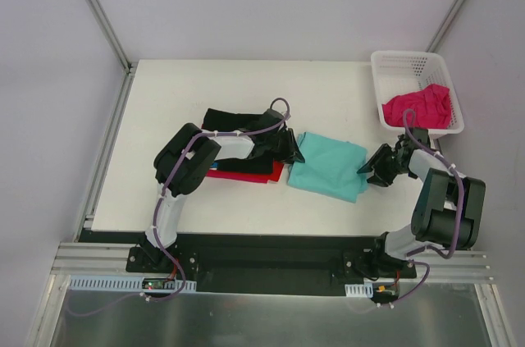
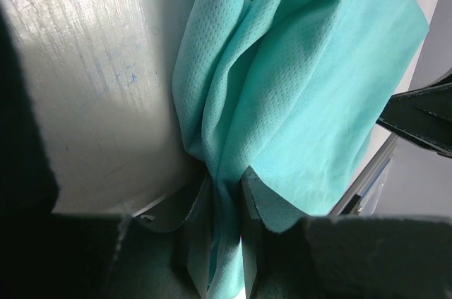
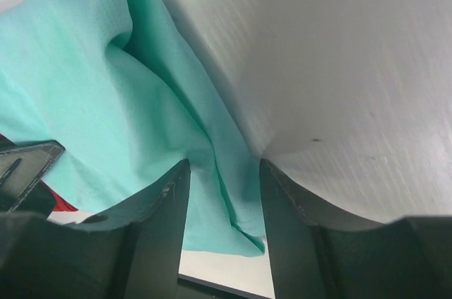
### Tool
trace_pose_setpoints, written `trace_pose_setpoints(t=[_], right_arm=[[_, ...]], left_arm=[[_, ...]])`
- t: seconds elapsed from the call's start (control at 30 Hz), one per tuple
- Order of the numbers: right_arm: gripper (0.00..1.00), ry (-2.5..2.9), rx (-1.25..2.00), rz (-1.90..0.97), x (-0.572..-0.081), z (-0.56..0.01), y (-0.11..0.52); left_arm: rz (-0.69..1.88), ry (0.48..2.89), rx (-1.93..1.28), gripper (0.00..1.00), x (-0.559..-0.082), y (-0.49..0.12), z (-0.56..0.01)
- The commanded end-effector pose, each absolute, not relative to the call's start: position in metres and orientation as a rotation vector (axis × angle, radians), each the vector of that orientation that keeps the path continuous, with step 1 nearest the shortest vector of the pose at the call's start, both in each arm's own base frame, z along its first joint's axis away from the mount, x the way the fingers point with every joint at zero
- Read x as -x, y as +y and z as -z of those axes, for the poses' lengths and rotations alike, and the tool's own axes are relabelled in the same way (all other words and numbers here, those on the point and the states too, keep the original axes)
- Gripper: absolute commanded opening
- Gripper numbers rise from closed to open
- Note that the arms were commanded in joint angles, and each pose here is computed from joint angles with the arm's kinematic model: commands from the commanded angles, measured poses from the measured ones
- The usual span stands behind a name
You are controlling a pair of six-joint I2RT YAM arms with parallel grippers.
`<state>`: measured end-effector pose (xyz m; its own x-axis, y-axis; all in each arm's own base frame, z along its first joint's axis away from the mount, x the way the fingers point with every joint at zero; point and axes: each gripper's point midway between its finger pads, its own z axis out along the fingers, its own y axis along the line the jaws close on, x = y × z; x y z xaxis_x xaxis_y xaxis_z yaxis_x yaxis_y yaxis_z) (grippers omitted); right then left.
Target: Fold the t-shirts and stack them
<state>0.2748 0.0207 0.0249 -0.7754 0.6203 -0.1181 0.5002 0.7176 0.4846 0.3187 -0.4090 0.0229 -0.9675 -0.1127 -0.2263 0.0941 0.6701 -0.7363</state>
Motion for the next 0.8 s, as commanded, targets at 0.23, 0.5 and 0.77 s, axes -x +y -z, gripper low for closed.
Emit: trace_pose_setpoints(t=[0.23, 0.5, 0.77], right_arm=[[0.5, 2.631, -0.844, -0.584, -0.266, -0.043, 0.017], [0.66, 2.642, -0.869, -0.702, -0.268, -0.035, 0.027], [0.67, 2.605, -0.907, -0.84, -0.279, -0.032, 0.037]], left_arm=[[1.069, 2.73, 0.004, 0.19, -0.299, -0.391, -0.004], [1.066, 2.735, 0.003, 0.19, -0.298, -0.39, -0.003], [1.07, 2.732, -0.004, 0.19, -0.298, -0.391, -0.004]])
